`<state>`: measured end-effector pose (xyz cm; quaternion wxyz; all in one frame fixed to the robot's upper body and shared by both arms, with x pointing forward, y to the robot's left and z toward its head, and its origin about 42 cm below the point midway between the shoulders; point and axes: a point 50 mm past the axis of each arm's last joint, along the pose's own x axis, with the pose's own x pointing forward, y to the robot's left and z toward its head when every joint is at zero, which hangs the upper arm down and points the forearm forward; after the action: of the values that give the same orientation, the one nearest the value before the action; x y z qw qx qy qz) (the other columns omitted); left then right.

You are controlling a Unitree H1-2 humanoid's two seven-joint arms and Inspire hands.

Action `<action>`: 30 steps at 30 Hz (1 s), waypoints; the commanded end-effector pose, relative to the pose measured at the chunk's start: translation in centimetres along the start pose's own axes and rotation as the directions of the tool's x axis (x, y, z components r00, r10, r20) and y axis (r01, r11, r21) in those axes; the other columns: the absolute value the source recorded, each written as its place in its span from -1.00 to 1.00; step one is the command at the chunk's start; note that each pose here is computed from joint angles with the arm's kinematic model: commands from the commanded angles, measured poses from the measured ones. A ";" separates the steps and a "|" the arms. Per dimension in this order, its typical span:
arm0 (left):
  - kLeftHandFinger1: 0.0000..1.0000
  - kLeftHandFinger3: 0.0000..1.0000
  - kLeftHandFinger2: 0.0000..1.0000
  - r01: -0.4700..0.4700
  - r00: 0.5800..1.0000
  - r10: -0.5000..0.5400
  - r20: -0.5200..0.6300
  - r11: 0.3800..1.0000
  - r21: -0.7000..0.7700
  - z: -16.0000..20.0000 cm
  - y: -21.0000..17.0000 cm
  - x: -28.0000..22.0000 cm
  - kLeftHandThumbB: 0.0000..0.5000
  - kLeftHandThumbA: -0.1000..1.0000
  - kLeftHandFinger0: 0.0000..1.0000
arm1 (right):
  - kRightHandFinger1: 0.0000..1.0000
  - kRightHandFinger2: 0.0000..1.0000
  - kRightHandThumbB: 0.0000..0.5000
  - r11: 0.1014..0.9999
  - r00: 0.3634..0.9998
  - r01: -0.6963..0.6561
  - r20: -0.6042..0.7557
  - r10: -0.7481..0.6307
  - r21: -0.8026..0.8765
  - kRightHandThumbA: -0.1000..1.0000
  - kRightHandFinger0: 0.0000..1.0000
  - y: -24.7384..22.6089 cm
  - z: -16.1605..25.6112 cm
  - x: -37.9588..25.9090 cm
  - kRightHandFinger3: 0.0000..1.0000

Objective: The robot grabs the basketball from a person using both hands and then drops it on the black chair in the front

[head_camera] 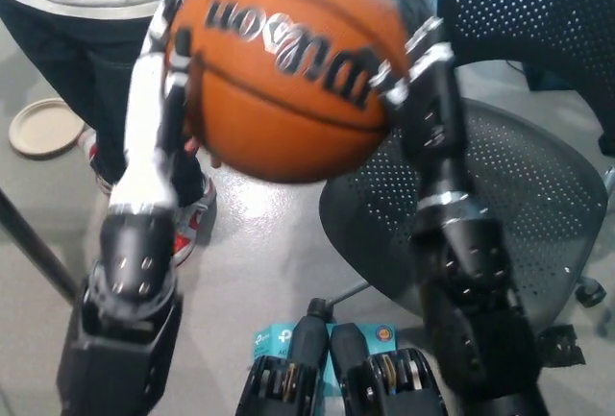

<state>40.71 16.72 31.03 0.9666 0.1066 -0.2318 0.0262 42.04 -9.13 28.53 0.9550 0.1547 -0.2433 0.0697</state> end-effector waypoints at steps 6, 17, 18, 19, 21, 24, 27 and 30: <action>1.00 1.00 1.00 0.391 0.877 -0.383 0.292 0.920 0.031 11.0 -11.9 5.1 -0.19 1.00 1.00 | 1.00 1.00 -0.14 0.992 0.984 -0.127 0.126 0.122 0.025 1.00 1.00 2.7 8.6 4.6 1.00; 1.00 1.00 1.00 0.502 0.854 -0.494 0.162 0.865 -0.014 9.8 -18.2 8.8 -0.33 1.00 1.00 | 1.00 1.00 -0.21 1.000 0.997 0.006 0.071 -0.007 0.015 1.00 1.00 -3.6 8.2 6.9 1.00; 1.00 1.00 1.00 0.512 0.854 -0.504 0.128 0.858 -0.041 9.5 -19.2 9.3 -0.27 1.00 1.00 | 1.00 1.00 -0.21 0.999 0.998 0.036 0.059 -0.037 0.006 1.00 1.00 -4.7 7.9 7.4 1.00; 1.00 1.00 1.00 0.516 0.854 -0.508 0.113 0.855 -0.058 9.2 -19.6 9.6 -0.22 1.00 1.00 | 1.00 1.00 -0.20 0.999 0.998 0.048 0.051 -0.048 0.003 1.00 1.00 -5.2 7.7 7.8 1.00; 1.00 1.00 1.00 0.526 0.850 -0.519 0.095 0.846 -0.087 8.6 -20.5 10.2 -0.17 1.00 1.00 | 1.00 1.00 -0.17 0.997 0.997 0.073 0.026 -0.072 -0.006 1.00 1.00 -6.3 7.1 8.2 1.00; 1.00 1.00 1.00 0.537 0.844 -0.532 0.071 0.832 -0.139 7.2 -22.0 11.1 -0.26 1.00 1.00 | 1.00 1.00 -0.12 0.995 0.995 0.092 -0.032 -0.092 -0.026 1.00 1.00 -8.0 5.9 8.8 1.00; 1.00 1.00 1.00 0.537 0.842 -0.539 0.024 0.833 -0.129 6.1 -22.9 11.6 -0.12 1.00 1.00 | 1.00 1.00 -0.23 0.992 0.990 0.123 -0.071 -0.125 -0.028 1.00 1.00 -9.1 5.0 9.4 1.00; 1.00 1.00 1.00 0.536 0.836 -0.547 -0.042 0.830 -0.153 5.0 -23.4 11.8 -0.03 1.00 1.00 | 1.00 1.00 -0.39 0.988 0.982 0.152 -0.110 -0.152 -0.010 1.00 1.00 -10.0 3.8 9.8 1.00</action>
<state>53.36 2.18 28.44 0.9804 0.1545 -0.0224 -0.1204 48.37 -23.43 27.08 0.9800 0.1295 -0.1107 -0.1032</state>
